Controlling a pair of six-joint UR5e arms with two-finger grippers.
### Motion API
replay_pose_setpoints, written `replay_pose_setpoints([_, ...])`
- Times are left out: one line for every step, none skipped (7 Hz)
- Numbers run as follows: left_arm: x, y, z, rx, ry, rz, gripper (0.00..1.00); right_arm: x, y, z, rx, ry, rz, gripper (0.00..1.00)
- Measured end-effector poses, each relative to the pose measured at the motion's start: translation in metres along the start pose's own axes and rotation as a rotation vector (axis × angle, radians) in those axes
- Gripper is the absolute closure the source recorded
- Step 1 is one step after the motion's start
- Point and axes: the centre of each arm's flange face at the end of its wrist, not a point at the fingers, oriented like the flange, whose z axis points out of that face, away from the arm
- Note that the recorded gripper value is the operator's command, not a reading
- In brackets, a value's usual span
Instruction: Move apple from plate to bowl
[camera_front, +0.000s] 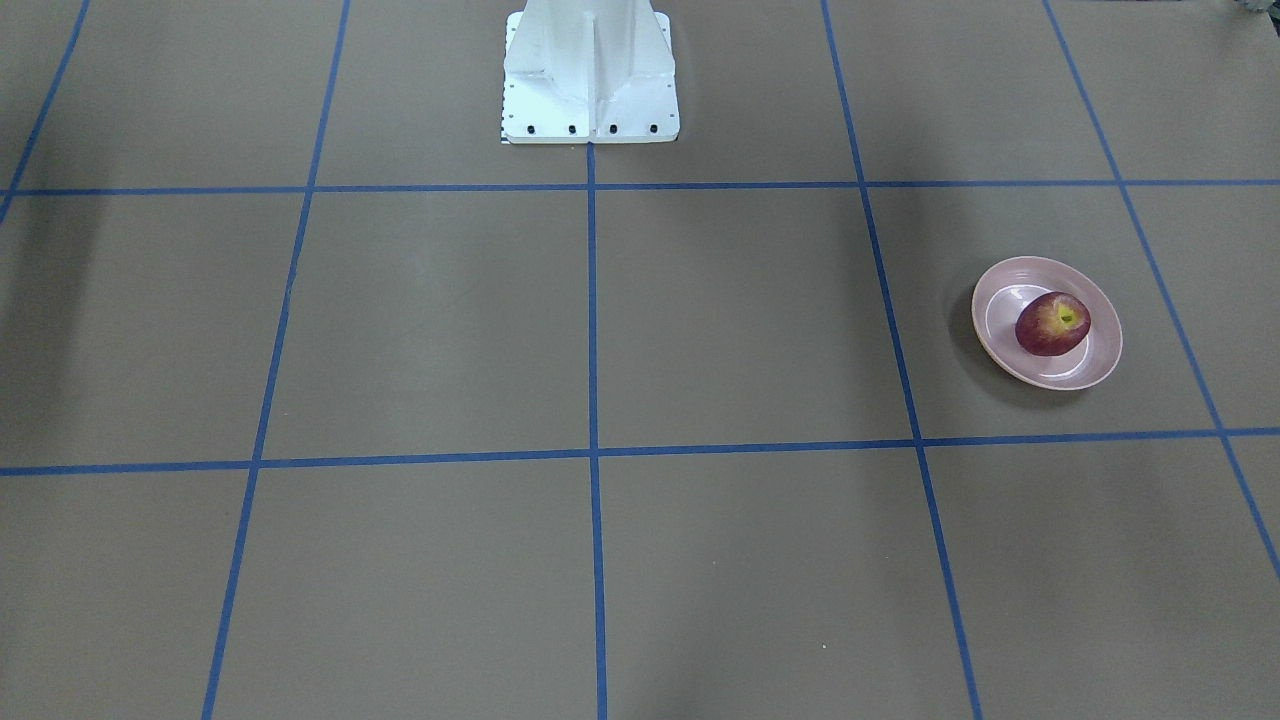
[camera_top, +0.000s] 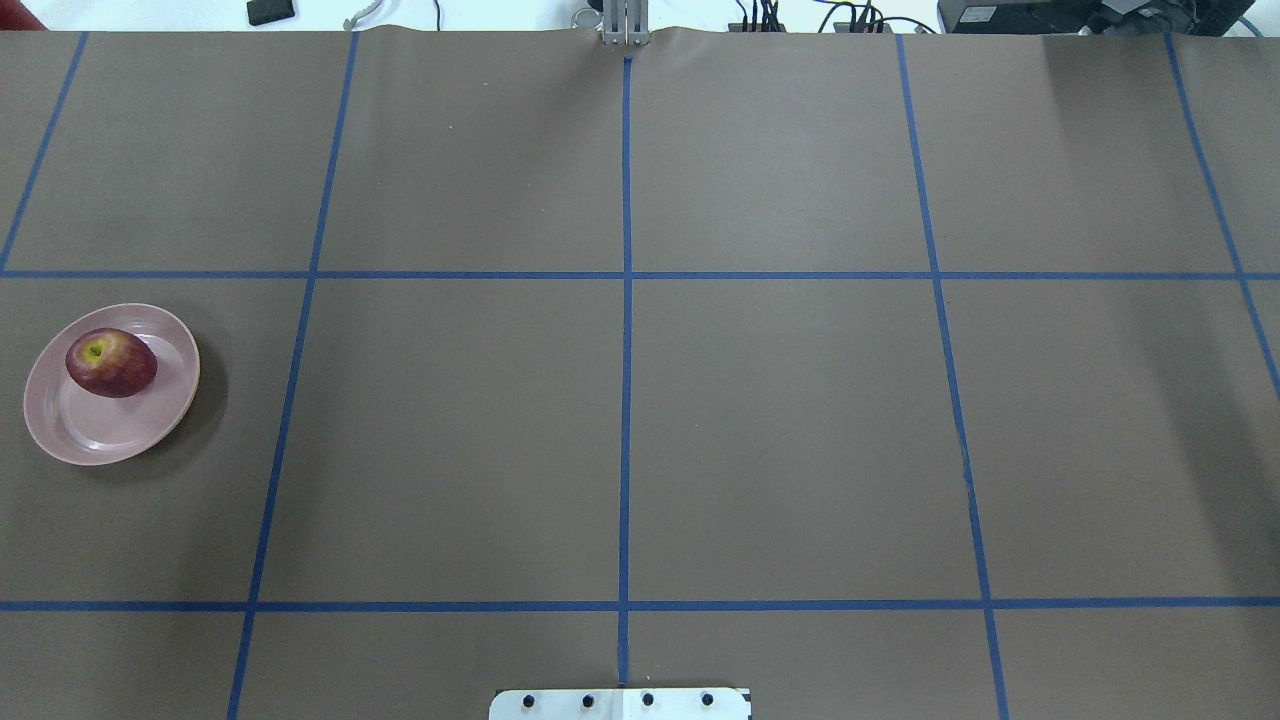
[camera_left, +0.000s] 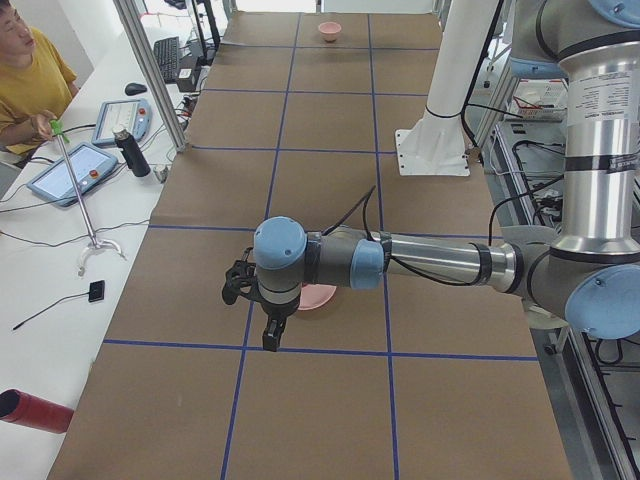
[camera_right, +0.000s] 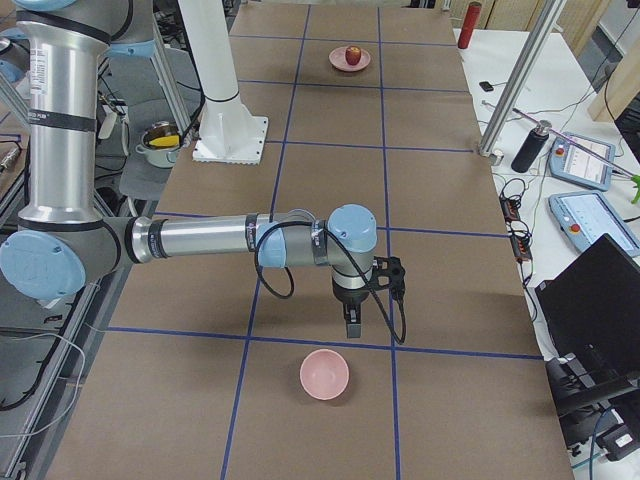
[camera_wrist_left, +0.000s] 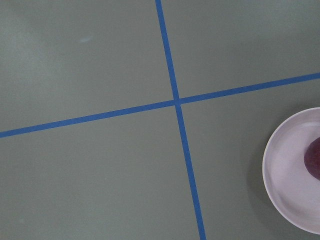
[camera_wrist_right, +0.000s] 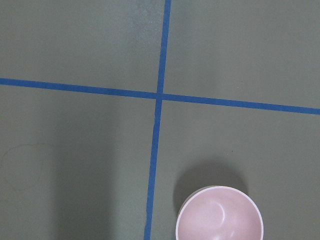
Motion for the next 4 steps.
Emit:
replay_pose_setpoints([0.0007, -0.0002, -0.0007, 0.001, -0.001, 0.0, 0.02, -0.0003, 0.0002, 0.0002, 0.0, -0.003, 0.001, 0.0])
replay_pose_setpoints([0.0023, -0.001, -0.0024, 0.003, -0.001, 0.002, 0.02, -0.0005, 0.0001, 0.0005, -0.001, -0.004, 0.001, 0.0])
replay_pose_setpoints([0.0032, -0.0017, -0.0033, 0.005, -0.001, 0.004, 0.02, -0.0007, -0.0002, 0.0006, -0.001, -0.004, 0.001, 0.0])
replay_pose_setpoints([0.0034, -0.002, -0.0035, 0.007, -0.001, 0.007, 0.02, -0.0011, -0.0004, 0.0012, -0.002, -0.009, 0.0, 0.0])
